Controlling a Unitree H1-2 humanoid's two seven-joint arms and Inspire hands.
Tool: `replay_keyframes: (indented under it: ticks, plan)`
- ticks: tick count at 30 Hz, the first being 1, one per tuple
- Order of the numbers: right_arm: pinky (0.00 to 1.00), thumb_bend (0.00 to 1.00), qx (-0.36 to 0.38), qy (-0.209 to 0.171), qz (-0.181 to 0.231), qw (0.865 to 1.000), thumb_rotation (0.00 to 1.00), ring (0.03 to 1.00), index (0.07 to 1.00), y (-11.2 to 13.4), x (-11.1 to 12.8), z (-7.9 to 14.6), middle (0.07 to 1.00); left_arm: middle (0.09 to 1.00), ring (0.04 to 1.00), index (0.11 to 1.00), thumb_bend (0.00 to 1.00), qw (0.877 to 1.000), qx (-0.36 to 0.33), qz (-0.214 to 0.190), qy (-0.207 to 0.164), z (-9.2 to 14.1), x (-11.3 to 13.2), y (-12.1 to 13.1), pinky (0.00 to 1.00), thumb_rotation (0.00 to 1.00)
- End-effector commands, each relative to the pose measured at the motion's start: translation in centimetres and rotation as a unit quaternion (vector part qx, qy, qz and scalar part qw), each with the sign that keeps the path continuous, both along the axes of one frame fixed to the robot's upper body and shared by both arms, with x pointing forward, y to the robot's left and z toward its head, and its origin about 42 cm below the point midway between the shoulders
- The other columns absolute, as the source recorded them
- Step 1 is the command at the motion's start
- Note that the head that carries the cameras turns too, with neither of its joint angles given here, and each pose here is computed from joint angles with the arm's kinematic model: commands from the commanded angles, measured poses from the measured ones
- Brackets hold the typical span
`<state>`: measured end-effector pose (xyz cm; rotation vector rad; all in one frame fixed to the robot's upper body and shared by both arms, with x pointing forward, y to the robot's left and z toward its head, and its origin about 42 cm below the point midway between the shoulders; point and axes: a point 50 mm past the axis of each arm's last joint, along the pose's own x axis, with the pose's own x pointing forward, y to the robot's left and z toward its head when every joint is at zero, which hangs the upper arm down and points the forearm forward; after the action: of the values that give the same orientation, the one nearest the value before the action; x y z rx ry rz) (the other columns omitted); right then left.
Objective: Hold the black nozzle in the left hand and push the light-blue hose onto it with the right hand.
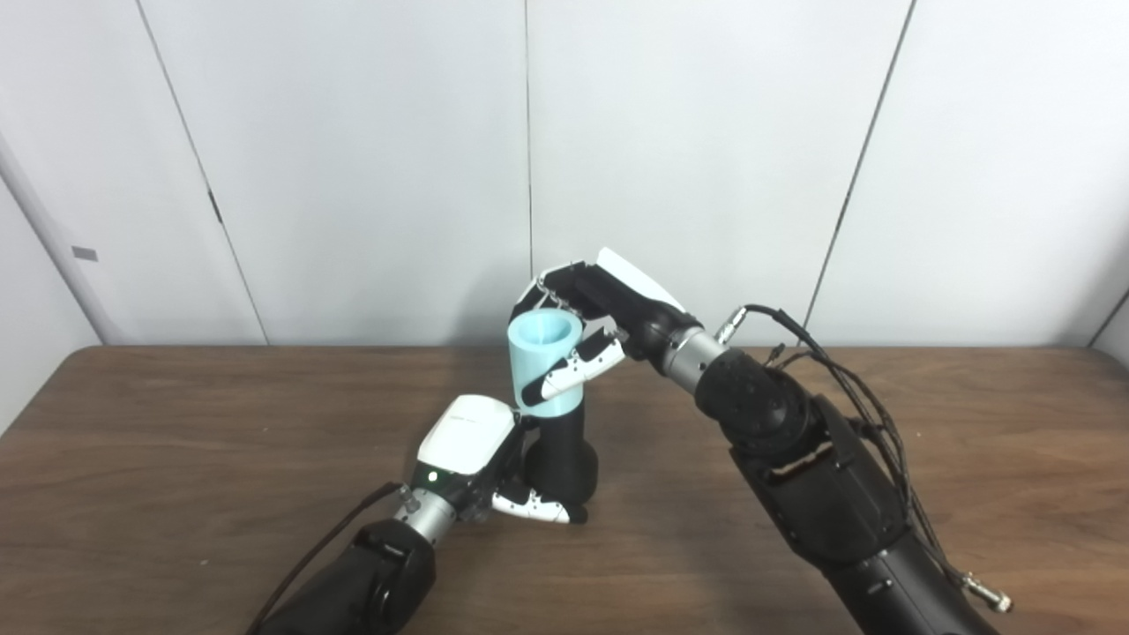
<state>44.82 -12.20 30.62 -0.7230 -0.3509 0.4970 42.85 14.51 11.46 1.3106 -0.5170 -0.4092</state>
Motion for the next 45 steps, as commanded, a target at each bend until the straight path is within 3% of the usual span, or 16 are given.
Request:
replay_keyframes:
  ticks: [1,29,45]
  plan:
    - [0.31,0.52,-0.005,-0.051,0.021,0.998,0.0,0.404,0.531,0.0,-0.2,2.6,0.47,0.437,0.374,0.539,0.5,0.984,0.085,-0.038,0.149,-9.0,-7.1,-2.0,0.29,0.0]
    - [0.33,0.52,-0.038,-0.06,-0.007,0.997,0.0,0.406,0.532,-2.2,-0.4,3.5,0.462,0.44,0.386,0.537,0.5,0.984,0.085,-0.035,0.153,-8.9,-7.5,-1.5,0.31,0.0]
    - [0.33,0.52,0.023,-0.058,-0.014,0.998,0.0,0.414,0.525,-1.9,-1.0,4.0,0.467,0.438,0.393,0.533,0.5,0.985,0.065,-0.032,0.155,-8.8,-7.4,-1.3,0.3,0.0]
